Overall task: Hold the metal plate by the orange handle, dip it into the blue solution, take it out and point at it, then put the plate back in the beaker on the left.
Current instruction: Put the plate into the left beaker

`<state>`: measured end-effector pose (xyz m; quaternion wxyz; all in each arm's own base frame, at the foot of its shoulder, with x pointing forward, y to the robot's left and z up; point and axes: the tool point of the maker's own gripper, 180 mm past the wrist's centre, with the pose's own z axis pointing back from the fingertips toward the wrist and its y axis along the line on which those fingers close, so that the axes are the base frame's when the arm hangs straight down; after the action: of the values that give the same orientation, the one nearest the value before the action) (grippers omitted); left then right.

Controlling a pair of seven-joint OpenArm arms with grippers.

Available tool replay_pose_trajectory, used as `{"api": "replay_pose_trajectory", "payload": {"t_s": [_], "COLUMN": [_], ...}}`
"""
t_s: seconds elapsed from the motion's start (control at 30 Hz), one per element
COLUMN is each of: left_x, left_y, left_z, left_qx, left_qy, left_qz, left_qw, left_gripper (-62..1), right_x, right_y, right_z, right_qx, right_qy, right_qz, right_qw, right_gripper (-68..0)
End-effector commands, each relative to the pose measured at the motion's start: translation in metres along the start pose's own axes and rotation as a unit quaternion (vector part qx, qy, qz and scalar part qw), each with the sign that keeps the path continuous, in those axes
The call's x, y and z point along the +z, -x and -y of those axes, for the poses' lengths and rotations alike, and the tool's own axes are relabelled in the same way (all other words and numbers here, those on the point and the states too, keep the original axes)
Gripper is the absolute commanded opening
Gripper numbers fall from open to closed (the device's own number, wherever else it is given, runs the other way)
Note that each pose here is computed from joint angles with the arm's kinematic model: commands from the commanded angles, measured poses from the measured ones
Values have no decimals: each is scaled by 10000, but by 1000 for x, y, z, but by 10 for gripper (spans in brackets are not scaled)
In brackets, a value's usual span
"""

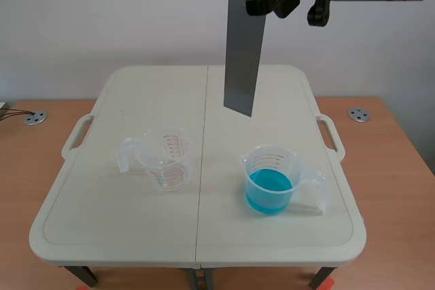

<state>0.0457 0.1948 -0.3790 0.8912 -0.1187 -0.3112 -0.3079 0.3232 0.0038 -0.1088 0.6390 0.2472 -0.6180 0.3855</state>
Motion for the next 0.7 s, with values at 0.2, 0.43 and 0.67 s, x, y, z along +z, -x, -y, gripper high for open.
{"api": "replay_pose_trajectory", "payload": {"t_s": [0.2,0.43,0.67], "left_x": [-3,-5,-7], "left_y": [14,14,14], "left_z": [6,8,5], "left_qx": [375,403,378], "left_qy": [-138,-110,-123], "left_qz": [-66,-46,-102], "left_qw": [9992,9991,9992], "left_gripper": [-578,-578,-578], "right_x": [-25,-48,-69], "right_y": [-9,-7,-6], "right_z": [-4,-10,-15], "right_qx": [-19,-136,-288], "right_qy": [-275,-520,-757], "right_qz": [126,94,84], "right_qw": [9995,9985,9967], "right_gripper": [-665,-665,-665]}}
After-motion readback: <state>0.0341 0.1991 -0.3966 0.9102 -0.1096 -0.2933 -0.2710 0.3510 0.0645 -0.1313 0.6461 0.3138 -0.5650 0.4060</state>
